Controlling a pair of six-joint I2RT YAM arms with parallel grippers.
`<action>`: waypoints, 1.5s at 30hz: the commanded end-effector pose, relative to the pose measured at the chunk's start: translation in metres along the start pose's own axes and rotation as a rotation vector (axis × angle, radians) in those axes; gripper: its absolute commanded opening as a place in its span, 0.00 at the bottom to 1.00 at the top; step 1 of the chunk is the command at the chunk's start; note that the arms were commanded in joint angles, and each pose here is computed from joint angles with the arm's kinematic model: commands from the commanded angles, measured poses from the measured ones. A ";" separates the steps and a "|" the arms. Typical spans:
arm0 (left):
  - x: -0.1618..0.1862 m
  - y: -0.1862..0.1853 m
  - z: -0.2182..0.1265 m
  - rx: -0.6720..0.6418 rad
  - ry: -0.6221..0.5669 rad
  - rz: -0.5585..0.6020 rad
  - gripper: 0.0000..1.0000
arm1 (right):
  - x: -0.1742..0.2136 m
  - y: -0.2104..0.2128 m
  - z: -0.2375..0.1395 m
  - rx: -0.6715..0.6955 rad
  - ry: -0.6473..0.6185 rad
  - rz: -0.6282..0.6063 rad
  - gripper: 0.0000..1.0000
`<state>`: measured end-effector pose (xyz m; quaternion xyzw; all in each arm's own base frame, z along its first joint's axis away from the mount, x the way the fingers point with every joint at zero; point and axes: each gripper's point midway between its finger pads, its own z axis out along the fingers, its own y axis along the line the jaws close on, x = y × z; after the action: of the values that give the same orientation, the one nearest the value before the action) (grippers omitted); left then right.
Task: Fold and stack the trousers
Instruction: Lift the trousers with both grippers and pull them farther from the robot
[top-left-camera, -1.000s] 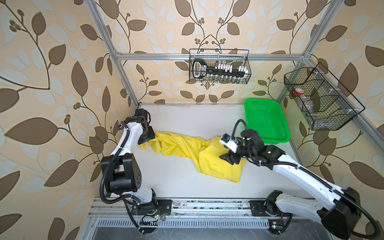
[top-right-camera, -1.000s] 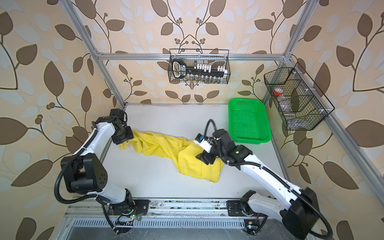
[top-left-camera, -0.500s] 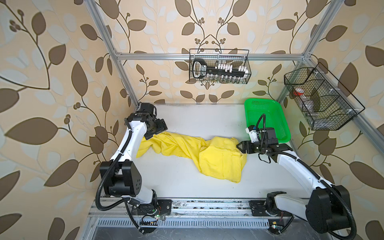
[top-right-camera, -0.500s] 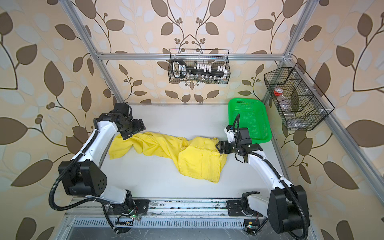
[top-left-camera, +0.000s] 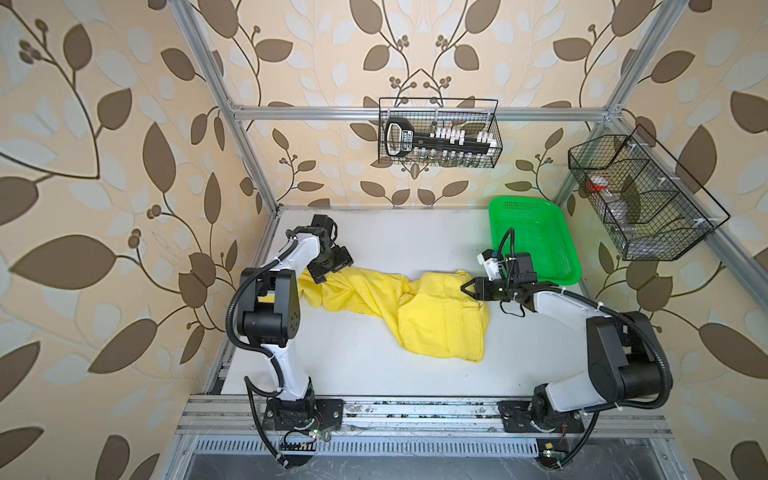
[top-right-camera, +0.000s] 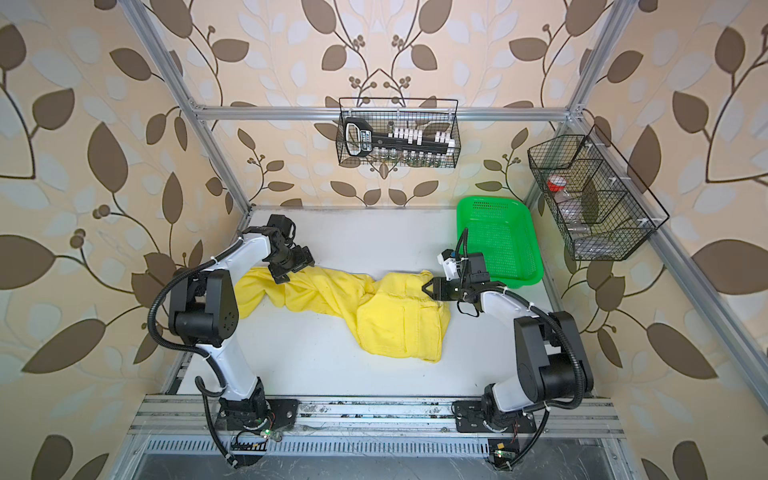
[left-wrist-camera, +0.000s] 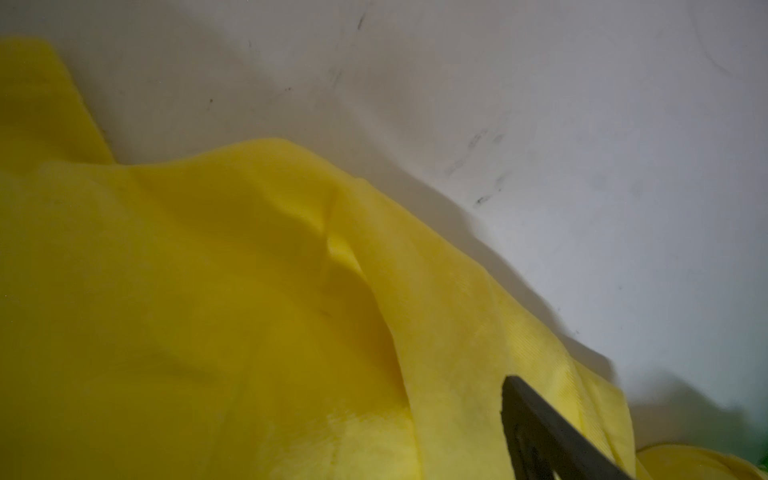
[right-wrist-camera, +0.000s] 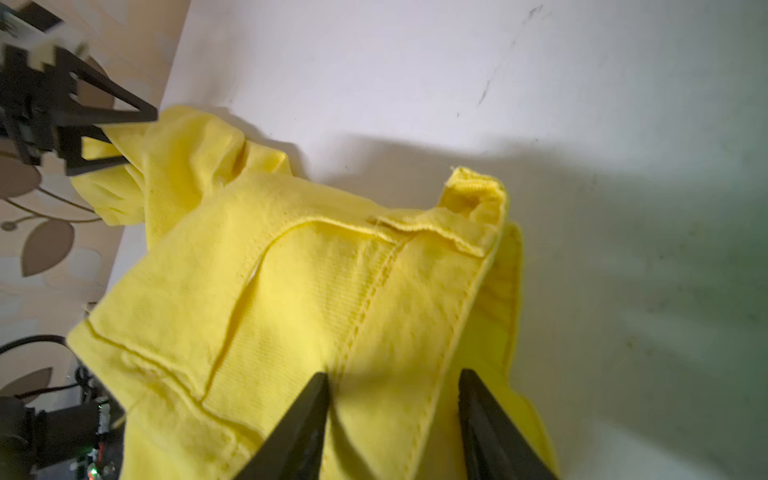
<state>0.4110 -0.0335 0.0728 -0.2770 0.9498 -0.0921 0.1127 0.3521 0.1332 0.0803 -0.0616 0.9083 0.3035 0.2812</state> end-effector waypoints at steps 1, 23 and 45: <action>-0.020 0.004 -0.004 -0.056 -0.060 0.012 0.91 | -0.024 0.014 0.002 -0.089 -0.055 -0.039 0.42; -0.053 0.020 0.020 -0.120 -0.023 0.005 0.39 | -0.042 0.011 -0.061 0.048 -0.101 -0.186 0.07; -0.114 0.050 -0.230 -0.140 -0.576 -0.064 0.00 | -0.219 0.113 -0.180 -0.204 -0.729 -0.324 0.02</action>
<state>0.4531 0.0823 0.2796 -0.3161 0.8858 0.0114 0.3396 0.4342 0.1006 0.3321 -0.1046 0.7498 0.3069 0.5768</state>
